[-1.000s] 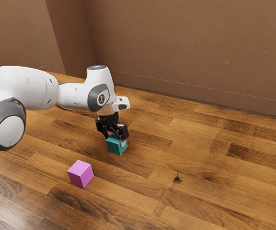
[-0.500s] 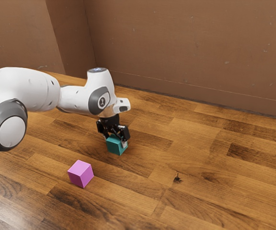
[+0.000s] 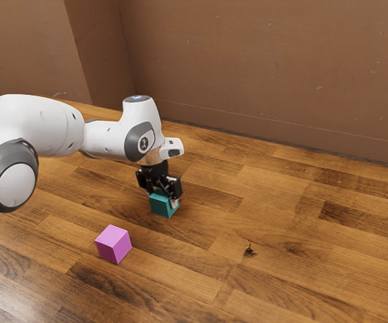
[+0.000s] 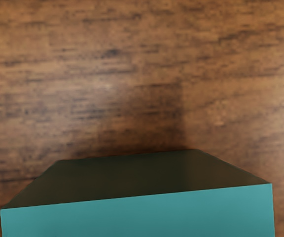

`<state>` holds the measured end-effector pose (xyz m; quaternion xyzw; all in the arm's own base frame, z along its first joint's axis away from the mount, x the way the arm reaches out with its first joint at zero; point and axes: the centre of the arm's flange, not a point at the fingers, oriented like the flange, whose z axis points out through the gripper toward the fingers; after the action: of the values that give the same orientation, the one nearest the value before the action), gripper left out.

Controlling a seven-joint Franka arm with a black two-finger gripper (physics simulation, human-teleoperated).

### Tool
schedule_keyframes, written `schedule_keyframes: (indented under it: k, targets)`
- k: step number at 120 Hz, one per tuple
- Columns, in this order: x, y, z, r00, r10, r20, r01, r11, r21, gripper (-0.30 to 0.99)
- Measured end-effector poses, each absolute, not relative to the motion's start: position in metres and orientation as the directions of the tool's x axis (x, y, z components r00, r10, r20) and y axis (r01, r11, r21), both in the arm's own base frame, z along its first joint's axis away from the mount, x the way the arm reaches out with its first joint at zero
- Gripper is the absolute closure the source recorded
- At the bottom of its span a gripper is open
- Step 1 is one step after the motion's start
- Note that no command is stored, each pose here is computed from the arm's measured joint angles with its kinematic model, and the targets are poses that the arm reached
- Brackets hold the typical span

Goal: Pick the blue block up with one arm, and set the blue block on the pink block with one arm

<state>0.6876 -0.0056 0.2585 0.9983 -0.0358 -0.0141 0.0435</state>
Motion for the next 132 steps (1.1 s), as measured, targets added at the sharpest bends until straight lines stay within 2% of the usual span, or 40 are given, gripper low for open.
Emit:
schedule_keyframes:
  k: [32,51,91,132]
  targets:
    - [0.688,-0.005,0.261,0.998,-0.066,-0.022,-0.064,-0.994,0.084,0.30]
    - [0.674,-0.003,0.295,0.998,-0.061,0.003,-0.061,-0.995,0.081,0.35]
    - [0.563,0.016,0.342,0.996,-0.083,-0.038,-0.083,-0.997,-0.005,0.34]
    - [0.518,0.011,0.344,0.996,-0.087,-0.036,-0.089,-0.996,-0.033,0.34]
